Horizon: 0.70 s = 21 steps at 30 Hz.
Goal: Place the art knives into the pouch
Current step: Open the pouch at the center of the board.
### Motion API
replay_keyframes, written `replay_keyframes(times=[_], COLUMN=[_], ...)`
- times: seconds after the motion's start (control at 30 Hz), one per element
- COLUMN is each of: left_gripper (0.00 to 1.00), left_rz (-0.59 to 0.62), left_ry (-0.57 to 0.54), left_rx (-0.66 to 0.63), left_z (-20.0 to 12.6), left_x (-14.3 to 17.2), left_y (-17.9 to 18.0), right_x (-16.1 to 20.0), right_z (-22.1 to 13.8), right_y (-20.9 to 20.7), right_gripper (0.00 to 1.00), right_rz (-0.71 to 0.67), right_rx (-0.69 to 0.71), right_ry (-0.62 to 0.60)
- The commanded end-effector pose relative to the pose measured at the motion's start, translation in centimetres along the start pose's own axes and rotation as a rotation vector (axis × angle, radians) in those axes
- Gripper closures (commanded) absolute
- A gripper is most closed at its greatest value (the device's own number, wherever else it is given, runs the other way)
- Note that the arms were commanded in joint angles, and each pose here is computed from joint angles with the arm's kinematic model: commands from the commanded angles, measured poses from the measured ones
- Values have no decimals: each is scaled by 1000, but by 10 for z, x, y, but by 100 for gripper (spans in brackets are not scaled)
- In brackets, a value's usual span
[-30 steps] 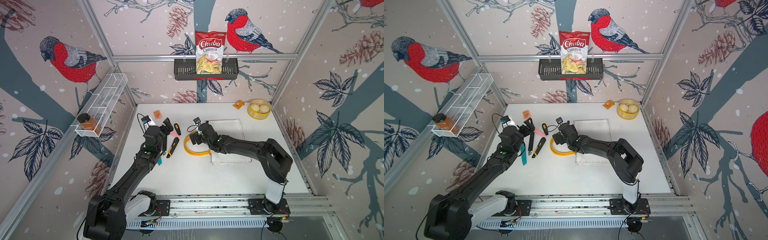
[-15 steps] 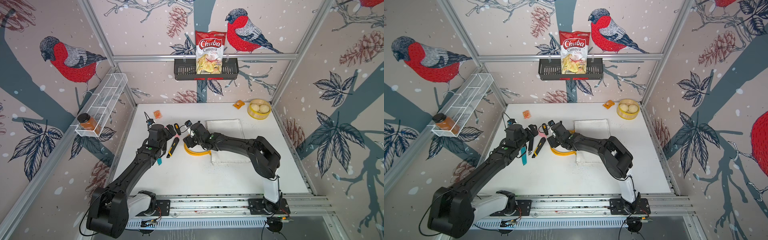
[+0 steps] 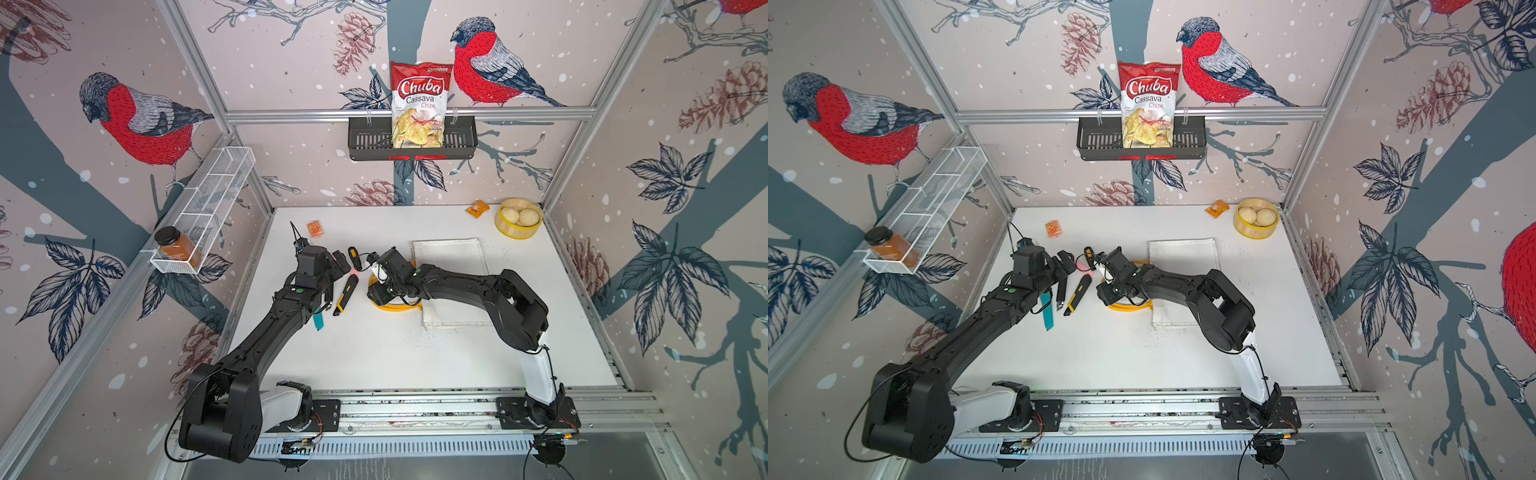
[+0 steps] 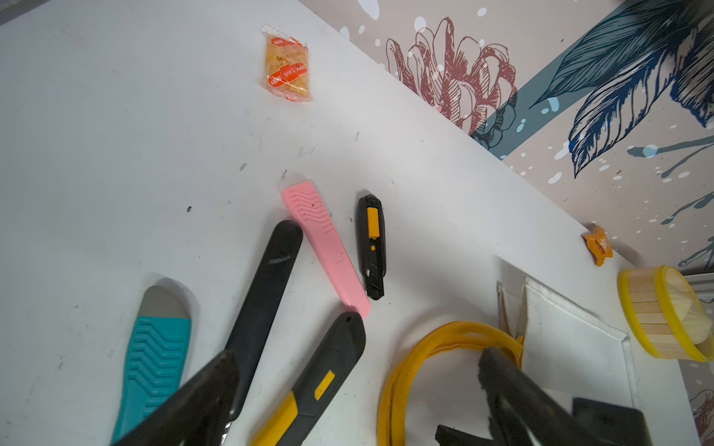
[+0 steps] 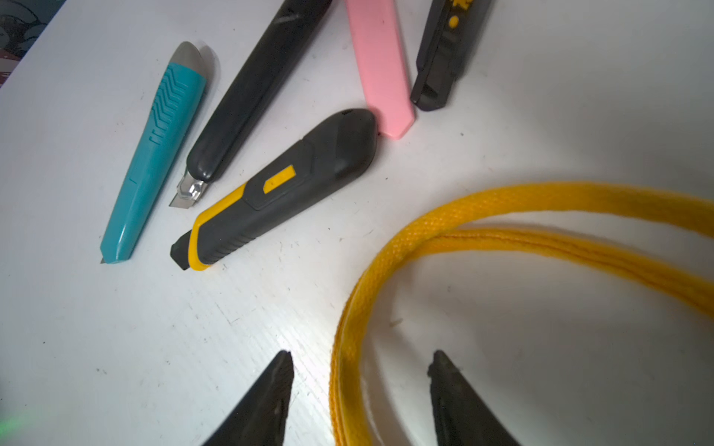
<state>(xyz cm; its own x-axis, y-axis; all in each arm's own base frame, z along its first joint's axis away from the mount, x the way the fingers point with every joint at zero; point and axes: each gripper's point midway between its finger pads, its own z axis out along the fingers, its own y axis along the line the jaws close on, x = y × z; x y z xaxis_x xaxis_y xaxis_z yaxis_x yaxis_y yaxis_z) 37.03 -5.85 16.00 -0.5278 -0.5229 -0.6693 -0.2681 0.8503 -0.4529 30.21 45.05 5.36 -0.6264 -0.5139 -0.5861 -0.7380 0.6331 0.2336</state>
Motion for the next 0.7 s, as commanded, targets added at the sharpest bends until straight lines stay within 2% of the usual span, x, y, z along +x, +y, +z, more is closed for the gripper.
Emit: replay_keyframes(times=[0.0,0.1,0.4,0.53,0.67], left_gripper=[2,3,3,3,3], left_rz=[25,26,33,33,33], left_ry=[21,22,32,46,49], left_rx=[-10,6,3,11,17], left_z=[1,0,3,6,7], left_x=[1,0,4,8,9], left_y=[0,-3,-1,-2,-3], right_x=[1,1,4,5,3], right_z=[5,8,14,17,15], right_y=[4,5,10,15,14], right_gripper=[43,50,54,66,84], right_rz=[23,49,67,64,67], right_rx=[-36,-74,-148,-183,-180], right_ry=[5,1,12,21,15])
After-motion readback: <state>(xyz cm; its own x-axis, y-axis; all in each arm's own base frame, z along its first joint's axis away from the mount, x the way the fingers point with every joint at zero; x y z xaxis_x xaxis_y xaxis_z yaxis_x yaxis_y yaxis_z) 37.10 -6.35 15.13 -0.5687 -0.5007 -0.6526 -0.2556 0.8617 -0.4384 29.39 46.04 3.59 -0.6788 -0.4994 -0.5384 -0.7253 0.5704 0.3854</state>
